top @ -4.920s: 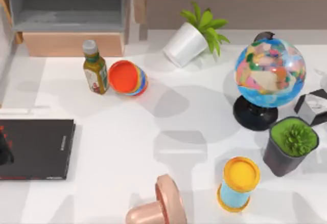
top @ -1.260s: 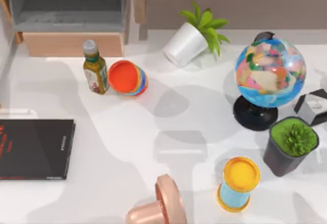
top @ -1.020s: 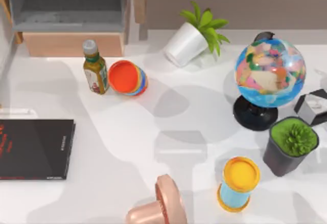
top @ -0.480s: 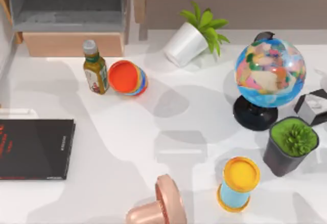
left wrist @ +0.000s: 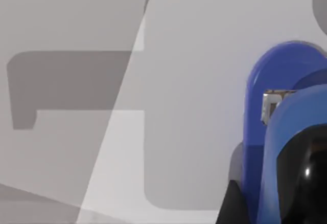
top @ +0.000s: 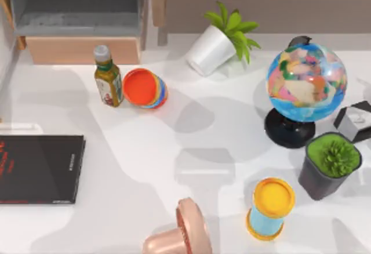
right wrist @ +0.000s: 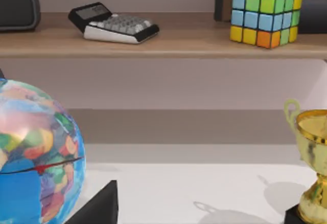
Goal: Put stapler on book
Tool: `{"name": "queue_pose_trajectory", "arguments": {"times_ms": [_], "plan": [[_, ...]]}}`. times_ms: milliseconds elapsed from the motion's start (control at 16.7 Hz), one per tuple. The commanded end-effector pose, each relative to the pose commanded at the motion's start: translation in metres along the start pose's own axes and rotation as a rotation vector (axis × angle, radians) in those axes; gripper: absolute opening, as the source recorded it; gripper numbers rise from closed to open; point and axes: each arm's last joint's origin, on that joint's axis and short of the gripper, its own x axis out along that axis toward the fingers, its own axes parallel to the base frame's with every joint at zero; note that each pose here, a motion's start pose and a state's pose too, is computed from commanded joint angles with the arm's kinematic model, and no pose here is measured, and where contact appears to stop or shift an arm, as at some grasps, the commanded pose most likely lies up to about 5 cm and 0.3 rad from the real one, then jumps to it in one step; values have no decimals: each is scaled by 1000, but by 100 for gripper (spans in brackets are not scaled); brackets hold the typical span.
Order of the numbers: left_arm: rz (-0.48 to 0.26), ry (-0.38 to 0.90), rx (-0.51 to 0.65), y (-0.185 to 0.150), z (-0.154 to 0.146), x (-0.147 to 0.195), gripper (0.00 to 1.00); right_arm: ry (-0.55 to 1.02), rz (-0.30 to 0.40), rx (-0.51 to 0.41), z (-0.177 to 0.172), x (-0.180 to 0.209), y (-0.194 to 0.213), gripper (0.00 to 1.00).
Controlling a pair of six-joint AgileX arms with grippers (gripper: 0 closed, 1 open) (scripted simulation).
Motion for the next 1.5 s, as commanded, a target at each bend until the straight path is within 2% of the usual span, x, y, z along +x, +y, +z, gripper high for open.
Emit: {"name": "queue_pose_trajectory", "arguments": {"times_ms": [240, 540, 840, 1020, 1260, 1500], "plan": [[-28, -40, -27, 5, -1, -21, 0, 0, 0, 0, 0, 0, 0, 100], [-130, -143, -66, 3, -15, -84, 0, 0, 0, 0, 0, 0, 0, 100], [-234, -243, -25, -28, -51, -148, 0, 0, 0, 0, 0, 0, 0, 100], [-270, -278, 25, -51, -83, -173, 0, 0, 0, 0, 0, 0, 0, 100], [-274, -275, 109, -81, -128, -179, 0, 0, 0, 0, 0, 0, 0, 100], [-216, -212, 191, -101, -170, -155, 0, 0, 0, 0, 0, 0, 0, 100]]}}
